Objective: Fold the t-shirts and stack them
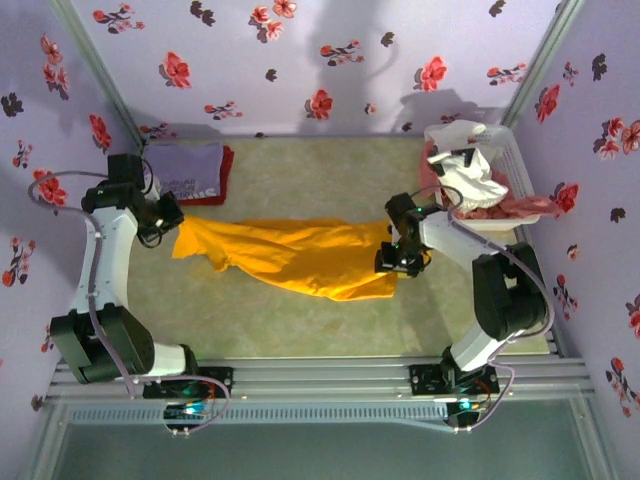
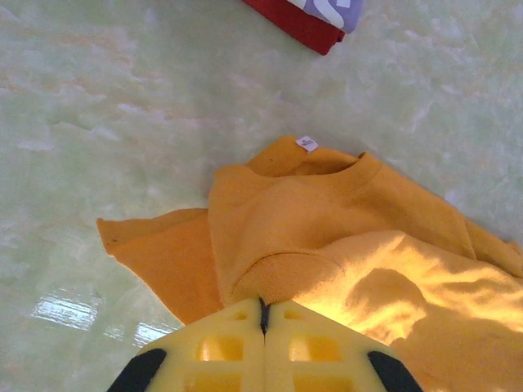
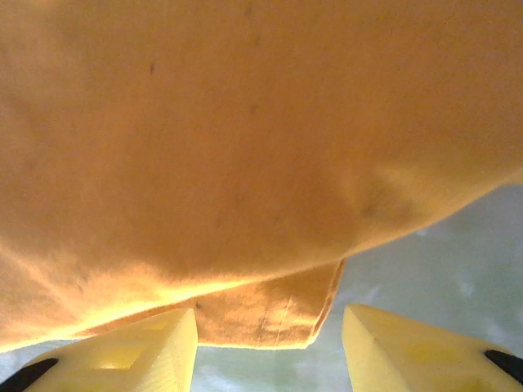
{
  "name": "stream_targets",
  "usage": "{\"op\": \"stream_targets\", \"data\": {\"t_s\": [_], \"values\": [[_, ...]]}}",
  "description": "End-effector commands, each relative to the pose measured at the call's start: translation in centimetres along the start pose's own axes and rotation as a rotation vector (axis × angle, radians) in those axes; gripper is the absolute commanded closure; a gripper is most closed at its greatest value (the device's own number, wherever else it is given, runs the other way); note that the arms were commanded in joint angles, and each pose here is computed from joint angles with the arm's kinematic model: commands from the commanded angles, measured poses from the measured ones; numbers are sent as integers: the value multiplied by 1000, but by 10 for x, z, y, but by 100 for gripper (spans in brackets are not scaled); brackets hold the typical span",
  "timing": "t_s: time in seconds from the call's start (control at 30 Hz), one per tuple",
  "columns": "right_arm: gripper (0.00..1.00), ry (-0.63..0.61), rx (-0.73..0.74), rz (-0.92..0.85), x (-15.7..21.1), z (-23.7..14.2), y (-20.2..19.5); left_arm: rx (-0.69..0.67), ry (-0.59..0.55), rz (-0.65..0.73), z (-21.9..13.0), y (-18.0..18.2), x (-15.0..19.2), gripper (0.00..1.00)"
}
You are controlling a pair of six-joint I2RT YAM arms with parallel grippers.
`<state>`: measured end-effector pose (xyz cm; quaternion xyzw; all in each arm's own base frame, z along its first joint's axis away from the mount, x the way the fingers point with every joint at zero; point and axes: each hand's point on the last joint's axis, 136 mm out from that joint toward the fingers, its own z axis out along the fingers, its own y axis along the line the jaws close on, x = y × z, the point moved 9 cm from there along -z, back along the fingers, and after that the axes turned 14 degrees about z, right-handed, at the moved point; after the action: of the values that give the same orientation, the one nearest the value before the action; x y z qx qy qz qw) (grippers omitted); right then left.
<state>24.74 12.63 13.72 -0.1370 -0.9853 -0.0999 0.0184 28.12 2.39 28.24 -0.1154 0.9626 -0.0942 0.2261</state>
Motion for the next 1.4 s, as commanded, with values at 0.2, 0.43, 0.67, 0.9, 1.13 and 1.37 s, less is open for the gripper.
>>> {"op": "stream_targets", "data": {"t_s": [0.2,0.43,0.67,0.9,1.13,1.37], "values": [[55,-32,32,80,20,29,-12,20,6,-9,-2,1,6,100],[91,-61,53,22,6,23,0,43,6,-15,-1,-1,10,100],[100,-239,31,-8,38,-66,-13,66,-111,9,-64,-15,1,100],[100,-633,-186,-83,69,-187,-13,261,-532,49,-167,-47,-14,100],[100,-856,-267,-169,80,-290,-2,295,-662,54,-230,-61,-25,100],[100,-953,-300,-176,87,-329,-4,280,-662,54,-242,-63,-31,100]]}}
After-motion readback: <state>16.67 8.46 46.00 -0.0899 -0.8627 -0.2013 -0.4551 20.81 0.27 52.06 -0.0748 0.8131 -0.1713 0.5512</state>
